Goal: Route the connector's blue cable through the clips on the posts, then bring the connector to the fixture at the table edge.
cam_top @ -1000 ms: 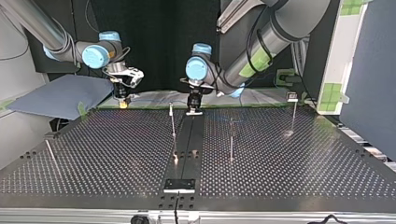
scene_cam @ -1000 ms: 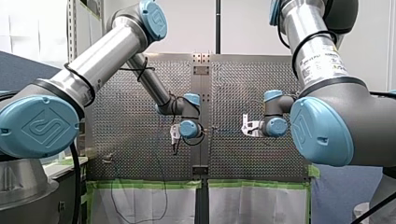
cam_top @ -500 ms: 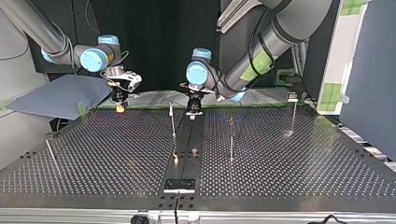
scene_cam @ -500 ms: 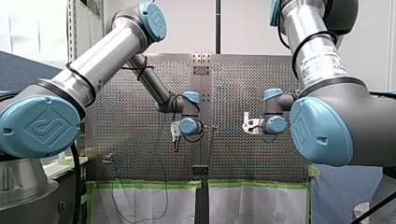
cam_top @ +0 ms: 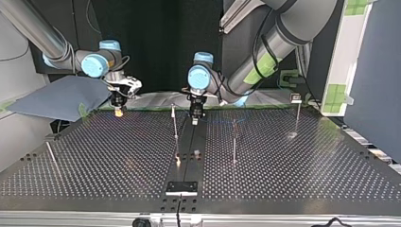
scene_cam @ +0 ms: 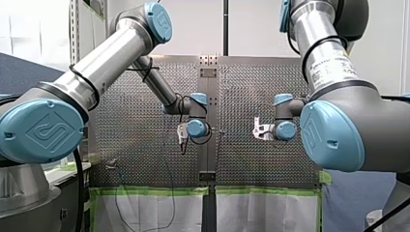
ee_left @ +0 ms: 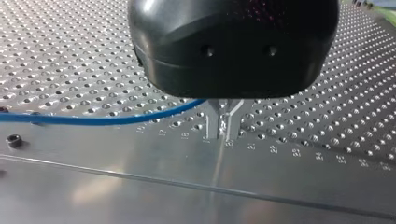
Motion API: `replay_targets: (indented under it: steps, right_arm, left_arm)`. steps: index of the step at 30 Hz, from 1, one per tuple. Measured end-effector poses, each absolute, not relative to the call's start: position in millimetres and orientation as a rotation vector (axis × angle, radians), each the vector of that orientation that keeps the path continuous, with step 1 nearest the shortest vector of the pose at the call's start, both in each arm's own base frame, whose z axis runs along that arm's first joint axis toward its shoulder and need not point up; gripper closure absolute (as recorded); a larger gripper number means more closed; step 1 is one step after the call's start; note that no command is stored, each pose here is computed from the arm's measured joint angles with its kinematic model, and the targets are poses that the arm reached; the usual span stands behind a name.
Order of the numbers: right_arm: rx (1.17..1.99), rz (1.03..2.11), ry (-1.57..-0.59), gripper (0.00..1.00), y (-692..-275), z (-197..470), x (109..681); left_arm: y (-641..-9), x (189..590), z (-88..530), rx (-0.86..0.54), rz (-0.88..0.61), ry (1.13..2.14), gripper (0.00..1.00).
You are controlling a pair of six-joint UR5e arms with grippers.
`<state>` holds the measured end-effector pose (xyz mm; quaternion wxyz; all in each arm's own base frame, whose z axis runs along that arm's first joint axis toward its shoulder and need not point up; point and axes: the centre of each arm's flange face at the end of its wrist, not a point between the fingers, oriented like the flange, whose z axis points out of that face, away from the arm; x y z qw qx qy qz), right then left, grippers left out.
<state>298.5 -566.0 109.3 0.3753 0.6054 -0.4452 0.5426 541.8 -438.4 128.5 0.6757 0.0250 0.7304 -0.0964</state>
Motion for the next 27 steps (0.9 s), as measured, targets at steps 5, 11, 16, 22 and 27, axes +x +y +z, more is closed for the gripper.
replay_targets:
  steps: [5,11,16,22,27]
  right_arm:
    - [1.527,1.386,-1.14,1.0,-573.6,109.2,297.6]
    - [1.485,1.386,-1.131,1.0,-588.1,119.9,297.0]
    - [1.455,1.379,-1.128,1.0,-598.0,128.3,295.3]
    - [1.447,1.38,-1.123,1.0,-601.8,131.4,295.5]
    - [1.457,1.386,-1.12,1.0,-601.3,130.5,296.7]
  left_arm:
    - [-435.3,545.4,130.6,0.046,-0.193,1.637,0.89]
    - [-435.4,549.9,135.5,0.041,-0.183,1.629,0.89]
    - [-435.9,551.2,137.6,0.046,-0.176,1.632,0.89]
    - [-436.0,550.7,137.3,0.057,-0.172,1.64,0.67]
    - [-444.3,545.3,137.3,0.098,-0.199,1.645,0.25]
